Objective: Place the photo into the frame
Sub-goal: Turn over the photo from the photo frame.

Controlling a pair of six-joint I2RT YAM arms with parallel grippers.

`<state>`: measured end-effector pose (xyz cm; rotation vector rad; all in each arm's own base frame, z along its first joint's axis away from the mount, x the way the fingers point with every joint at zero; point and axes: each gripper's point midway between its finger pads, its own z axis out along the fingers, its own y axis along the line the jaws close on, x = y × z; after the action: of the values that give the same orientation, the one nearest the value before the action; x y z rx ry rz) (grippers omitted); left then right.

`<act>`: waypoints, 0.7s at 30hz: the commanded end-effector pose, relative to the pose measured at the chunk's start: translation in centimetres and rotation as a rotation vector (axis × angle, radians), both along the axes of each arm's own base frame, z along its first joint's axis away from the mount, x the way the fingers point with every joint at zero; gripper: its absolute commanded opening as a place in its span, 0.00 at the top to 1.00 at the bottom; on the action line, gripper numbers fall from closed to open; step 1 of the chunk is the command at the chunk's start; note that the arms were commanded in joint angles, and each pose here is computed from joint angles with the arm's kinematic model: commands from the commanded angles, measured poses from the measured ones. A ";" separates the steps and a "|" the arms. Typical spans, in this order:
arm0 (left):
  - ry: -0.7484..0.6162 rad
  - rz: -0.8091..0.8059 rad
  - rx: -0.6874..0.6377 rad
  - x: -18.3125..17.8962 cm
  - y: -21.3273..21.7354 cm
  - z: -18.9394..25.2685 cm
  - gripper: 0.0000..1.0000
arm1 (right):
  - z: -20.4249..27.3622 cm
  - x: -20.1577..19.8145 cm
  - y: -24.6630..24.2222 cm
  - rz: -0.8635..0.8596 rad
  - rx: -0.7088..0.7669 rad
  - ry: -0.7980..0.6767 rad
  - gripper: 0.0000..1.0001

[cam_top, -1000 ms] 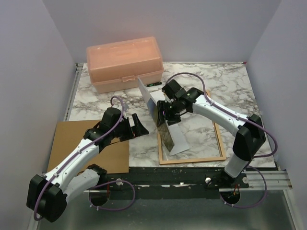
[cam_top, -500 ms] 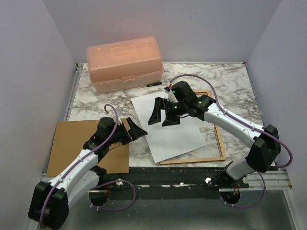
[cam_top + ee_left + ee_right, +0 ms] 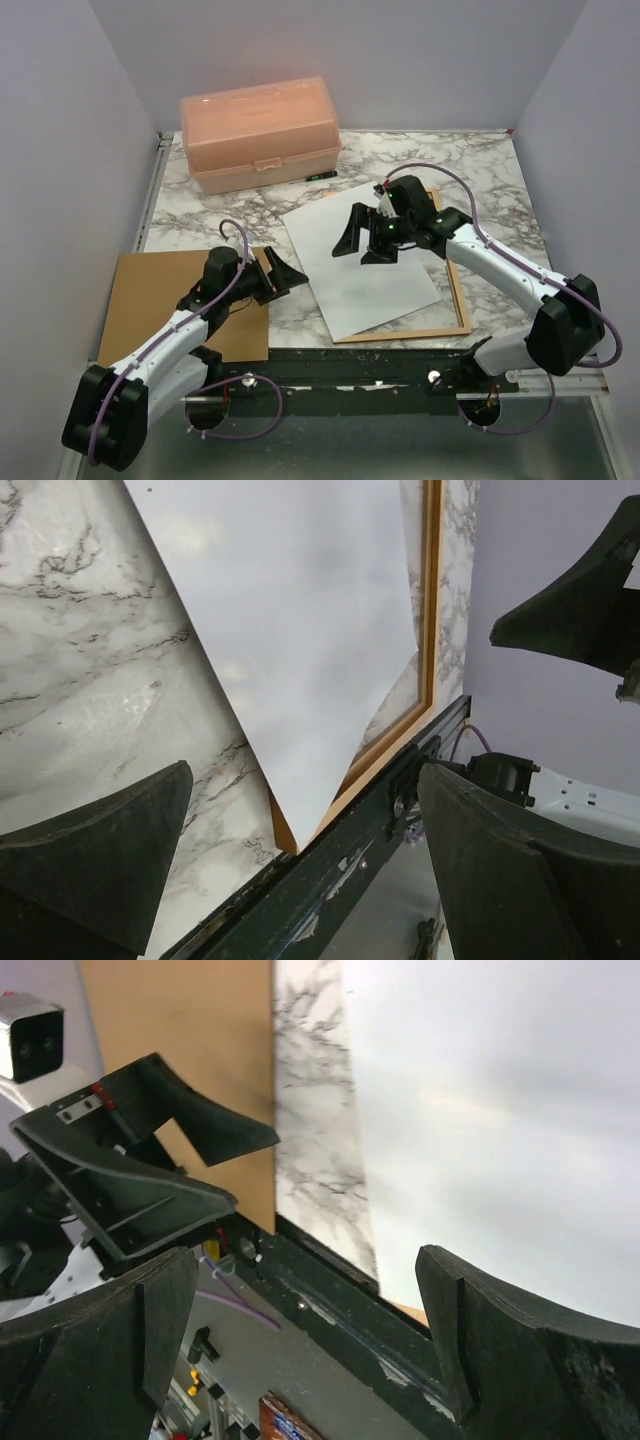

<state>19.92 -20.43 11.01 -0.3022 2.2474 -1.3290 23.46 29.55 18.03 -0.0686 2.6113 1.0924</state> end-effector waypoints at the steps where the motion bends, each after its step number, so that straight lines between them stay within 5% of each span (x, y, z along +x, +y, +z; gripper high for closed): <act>1: 0.025 0.018 0.014 0.8 0.1 -1.3 0.04 | -1.8 0.2 -3.5 -0.056 -0.056 0.012 0.00; 13: 0.128 -0.018 -0.130 1.2 -2.2 -4.4 0.31 | -4.4 -0.6 -7.1 -0.101 -0.115 0.053 0.00; 21: 0.188 -0.057 -0.153 1.6 -4.4 -6.6 0.40 | -4.0 -0.2 -8.1 -0.123 -0.150 0.029 0.00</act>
<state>21.18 -23.63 4.53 -0.4634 2.3563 -1.5023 23.29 22.59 13.58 0.0795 2.6931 0.9238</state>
